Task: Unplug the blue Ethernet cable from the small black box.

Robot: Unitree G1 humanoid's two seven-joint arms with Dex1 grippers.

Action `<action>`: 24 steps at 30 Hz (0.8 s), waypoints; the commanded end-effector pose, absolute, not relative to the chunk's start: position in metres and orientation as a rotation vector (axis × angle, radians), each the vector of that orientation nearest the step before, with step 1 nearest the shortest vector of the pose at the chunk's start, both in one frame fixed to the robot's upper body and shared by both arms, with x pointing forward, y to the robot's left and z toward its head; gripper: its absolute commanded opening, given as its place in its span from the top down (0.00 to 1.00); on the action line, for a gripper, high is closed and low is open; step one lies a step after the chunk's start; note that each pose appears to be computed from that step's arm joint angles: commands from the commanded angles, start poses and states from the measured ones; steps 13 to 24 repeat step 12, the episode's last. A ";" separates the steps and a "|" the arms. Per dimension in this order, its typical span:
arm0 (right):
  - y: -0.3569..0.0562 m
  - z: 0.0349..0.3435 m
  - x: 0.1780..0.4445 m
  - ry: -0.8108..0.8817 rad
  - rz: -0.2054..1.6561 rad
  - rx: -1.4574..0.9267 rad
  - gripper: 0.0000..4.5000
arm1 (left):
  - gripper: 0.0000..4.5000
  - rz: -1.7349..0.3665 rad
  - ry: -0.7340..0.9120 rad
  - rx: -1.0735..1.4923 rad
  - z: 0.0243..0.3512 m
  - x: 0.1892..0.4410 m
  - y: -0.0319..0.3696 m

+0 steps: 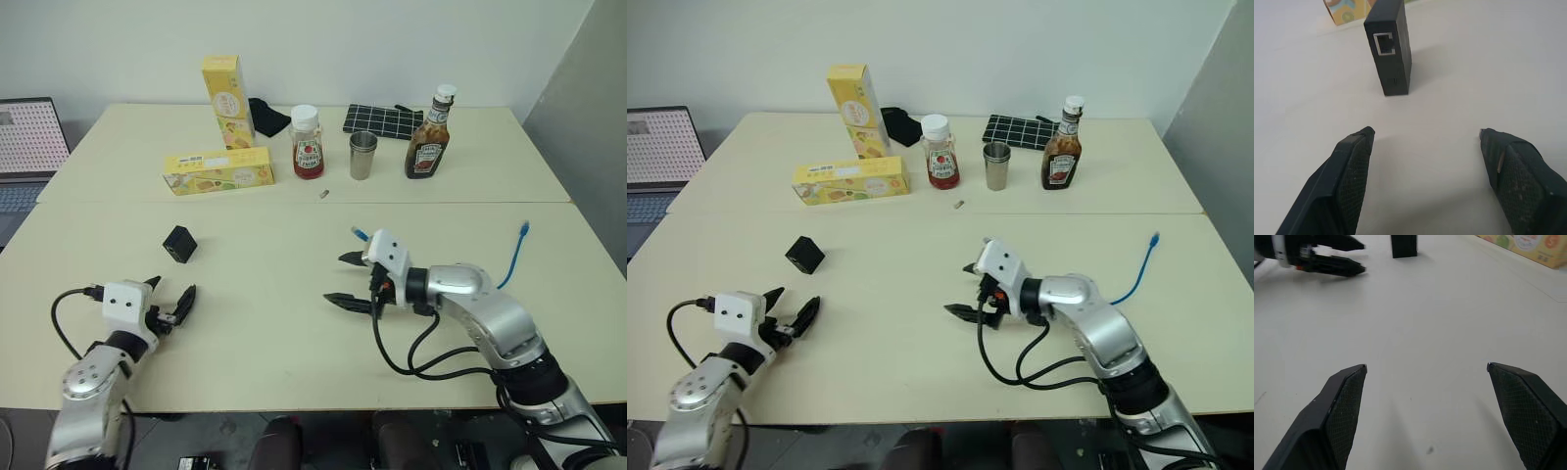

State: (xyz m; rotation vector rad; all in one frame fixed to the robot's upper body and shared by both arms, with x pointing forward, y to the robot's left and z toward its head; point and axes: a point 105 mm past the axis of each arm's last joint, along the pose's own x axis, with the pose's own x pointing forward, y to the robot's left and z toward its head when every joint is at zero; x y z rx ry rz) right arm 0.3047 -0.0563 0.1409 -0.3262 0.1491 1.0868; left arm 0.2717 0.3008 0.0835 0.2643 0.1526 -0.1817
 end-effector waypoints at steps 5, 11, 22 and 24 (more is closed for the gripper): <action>-0.122 0.169 0.314 0.142 0.923 -0.353 0.07 | 0.19 -0.411 0.184 0.287 0.136 0.252 0.285; -0.135 0.168 0.313 0.182 0.921 -0.375 0.07 | 0.19 -0.478 0.205 0.279 0.151 0.251 0.283; -0.135 0.167 0.313 0.183 0.923 -0.373 0.07 | 0.19 -0.483 0.208 0.284 0.152 0.251 0.282; -0.135 0.167 0.313 0.183 0.923 -0.373 0.07 | 0.19 -0.483 0.208 0.284 0.152 0.251 0.282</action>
